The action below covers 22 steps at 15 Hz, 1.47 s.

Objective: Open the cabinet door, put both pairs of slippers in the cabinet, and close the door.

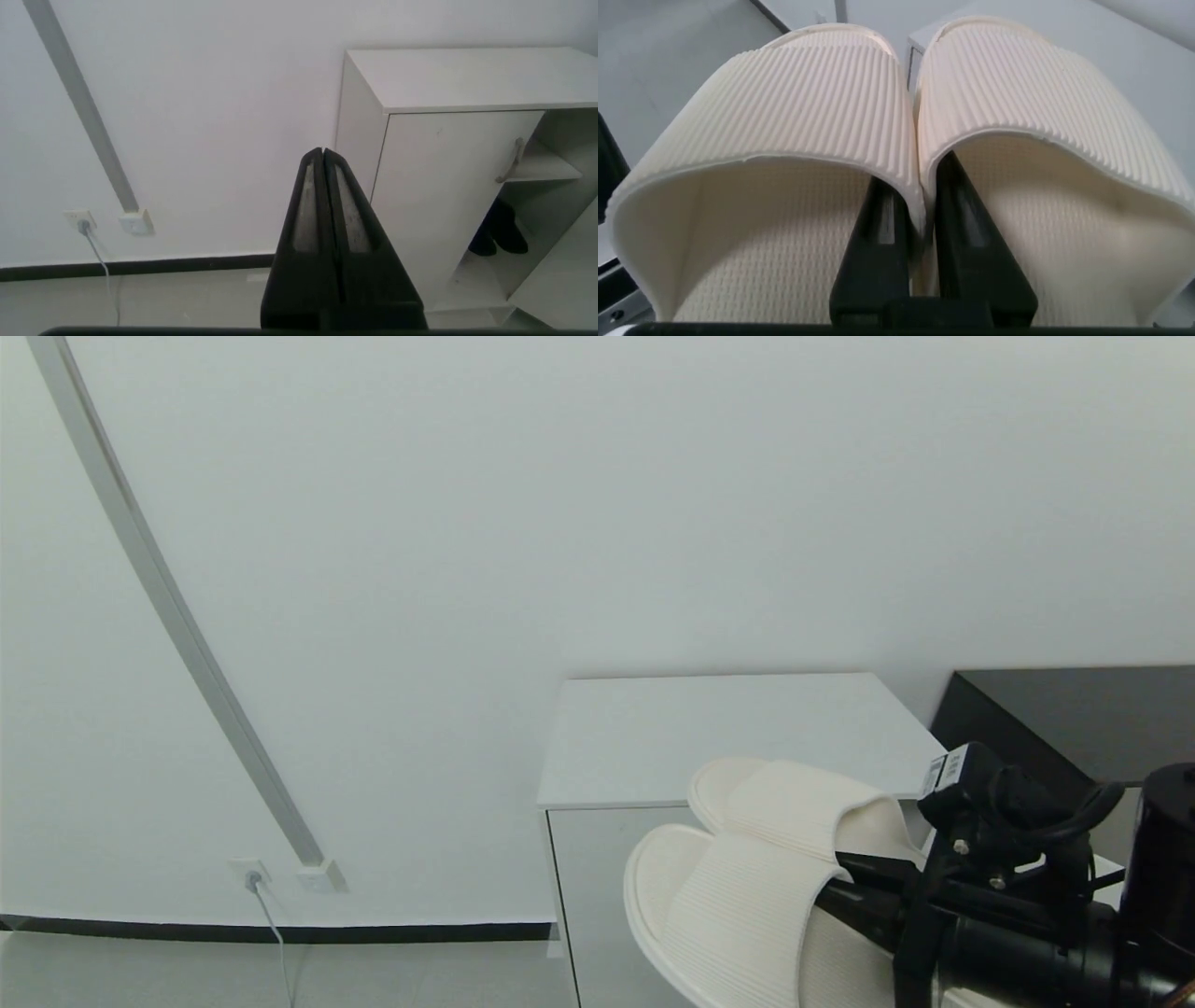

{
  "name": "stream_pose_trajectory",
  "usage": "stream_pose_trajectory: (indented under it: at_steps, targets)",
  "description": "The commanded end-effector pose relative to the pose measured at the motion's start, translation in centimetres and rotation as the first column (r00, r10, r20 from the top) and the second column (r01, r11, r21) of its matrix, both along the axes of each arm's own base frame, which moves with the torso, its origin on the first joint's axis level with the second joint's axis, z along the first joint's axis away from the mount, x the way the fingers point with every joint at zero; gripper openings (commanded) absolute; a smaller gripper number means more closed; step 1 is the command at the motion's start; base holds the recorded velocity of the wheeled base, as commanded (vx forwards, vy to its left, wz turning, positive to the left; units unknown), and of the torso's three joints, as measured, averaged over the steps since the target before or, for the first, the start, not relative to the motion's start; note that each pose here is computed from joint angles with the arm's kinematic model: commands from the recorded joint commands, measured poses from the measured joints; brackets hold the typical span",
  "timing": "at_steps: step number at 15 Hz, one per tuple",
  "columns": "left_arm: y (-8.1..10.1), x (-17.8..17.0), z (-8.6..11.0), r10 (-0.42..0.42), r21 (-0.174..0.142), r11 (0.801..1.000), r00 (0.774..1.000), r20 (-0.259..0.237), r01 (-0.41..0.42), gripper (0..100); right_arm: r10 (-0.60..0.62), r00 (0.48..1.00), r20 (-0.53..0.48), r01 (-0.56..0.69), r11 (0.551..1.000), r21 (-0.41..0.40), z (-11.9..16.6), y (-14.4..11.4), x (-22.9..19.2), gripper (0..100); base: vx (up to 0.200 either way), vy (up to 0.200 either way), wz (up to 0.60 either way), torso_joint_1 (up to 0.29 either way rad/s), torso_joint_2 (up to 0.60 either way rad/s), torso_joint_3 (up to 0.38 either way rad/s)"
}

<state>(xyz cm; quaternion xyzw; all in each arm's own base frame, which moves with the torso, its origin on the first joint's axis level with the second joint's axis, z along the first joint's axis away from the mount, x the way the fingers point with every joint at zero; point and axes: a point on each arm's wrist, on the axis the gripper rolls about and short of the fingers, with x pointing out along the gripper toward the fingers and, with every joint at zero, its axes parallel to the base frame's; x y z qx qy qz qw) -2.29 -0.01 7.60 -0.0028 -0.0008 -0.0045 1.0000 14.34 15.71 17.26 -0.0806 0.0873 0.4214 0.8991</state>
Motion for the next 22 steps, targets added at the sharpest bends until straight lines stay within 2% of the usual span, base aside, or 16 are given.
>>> stream_pose_trajectory:
  at_steps: [1,3,21,22]
  targets:
    - [0.0,0.0,0.0,0.000,-0.001,1.000,1.000,-0.002,0.000,0,0.000,1.000,-0.006,0.000,1.000,-0.007,-0.2,0.1,0.1,0,0.000,0.000,0.00,0.000,0.00,0.000]
    - [0.0,0.0,0.0,0.000,-0.001,1.000,1.000,-0.002,0.000,0,0.001,1.000,-0.016,-0.001,1.000,-0.017,-0.5,0.1,0.1,0,0.000,0.000,0.00,0.000,0.00,0.000]
    - [0.0,0.0,0.0,0.000,-0.001,1.000,1.000,0.000,0.000,0,-0.026,0.998,-0.056,0.023,0.998,-0.055,-1.9,-0.1,0.7,0,0.000,-0.200,0.00,0.005,0.00,0.002]
    - [0.0,0.0,0.0,0.000,-0.001,1.000,1.000,-0.002,0.000,0,-0.026,0.998,-0.056,0.023,0.998,-0.055,-1.9,-0.1,0.7,0,0.000,0.000,0.00,0.000,0.00,0.000]
